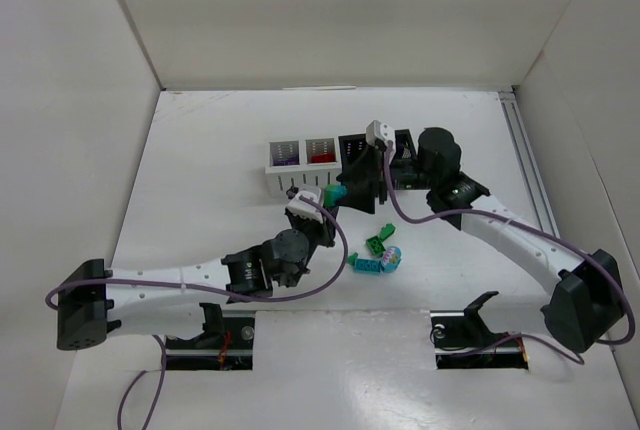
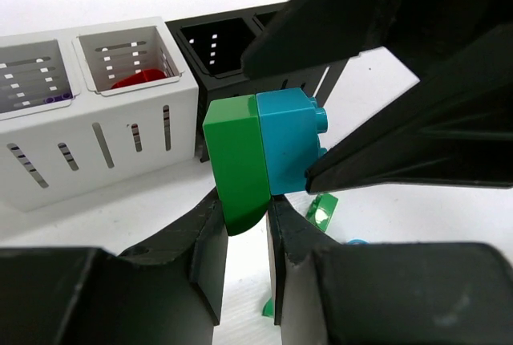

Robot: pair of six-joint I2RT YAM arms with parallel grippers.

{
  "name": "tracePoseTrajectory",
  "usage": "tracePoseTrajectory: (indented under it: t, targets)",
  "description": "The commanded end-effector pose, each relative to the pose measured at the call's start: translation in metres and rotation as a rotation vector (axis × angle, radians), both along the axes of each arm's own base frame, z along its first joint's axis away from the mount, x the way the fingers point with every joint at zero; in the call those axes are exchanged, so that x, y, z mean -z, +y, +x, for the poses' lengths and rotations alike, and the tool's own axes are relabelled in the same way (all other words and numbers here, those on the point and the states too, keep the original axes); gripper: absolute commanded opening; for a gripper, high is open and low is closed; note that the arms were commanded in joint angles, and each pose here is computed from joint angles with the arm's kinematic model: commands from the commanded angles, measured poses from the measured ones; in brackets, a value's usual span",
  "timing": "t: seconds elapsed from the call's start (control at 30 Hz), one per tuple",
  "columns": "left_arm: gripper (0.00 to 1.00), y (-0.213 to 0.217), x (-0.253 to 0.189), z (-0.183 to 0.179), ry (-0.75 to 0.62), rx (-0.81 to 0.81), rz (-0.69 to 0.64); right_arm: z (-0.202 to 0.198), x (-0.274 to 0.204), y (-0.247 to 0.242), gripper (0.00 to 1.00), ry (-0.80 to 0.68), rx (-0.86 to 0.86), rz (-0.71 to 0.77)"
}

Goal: Sort the legos into containers by color

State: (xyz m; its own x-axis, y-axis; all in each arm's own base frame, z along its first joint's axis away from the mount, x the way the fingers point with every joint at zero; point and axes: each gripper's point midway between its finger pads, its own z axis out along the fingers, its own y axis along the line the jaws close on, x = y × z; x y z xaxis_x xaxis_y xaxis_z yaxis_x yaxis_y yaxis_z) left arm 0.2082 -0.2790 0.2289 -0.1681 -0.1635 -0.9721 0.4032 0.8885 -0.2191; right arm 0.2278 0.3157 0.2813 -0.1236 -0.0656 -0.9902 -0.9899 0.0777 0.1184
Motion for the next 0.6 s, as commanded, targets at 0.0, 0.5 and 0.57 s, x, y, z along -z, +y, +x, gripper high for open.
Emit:
tracePoseTrajectory:
  t: [0.0, 0.5, 0.57]
  targets:
    - [0.00, 0.006, -0.022, 0.001, -0.034, -0.025, -0.108, 0.005, -0.020, 0.006, 0.72, -0.063, -0.016, 0.042]
    - [0.00, 0.002, -0.028, 0.000, -0.057, 0.003, -0.123, 0.010, -0.022, 0.013, 0.68, -0.079, -0.026, 0.045]
    - [0.00, 0.003, -0.023, -0.001, -0.054, 0.003, -0.114, 0.010, -0.023, 0.014, 0.68, -0.078, -0.037, 0.046]
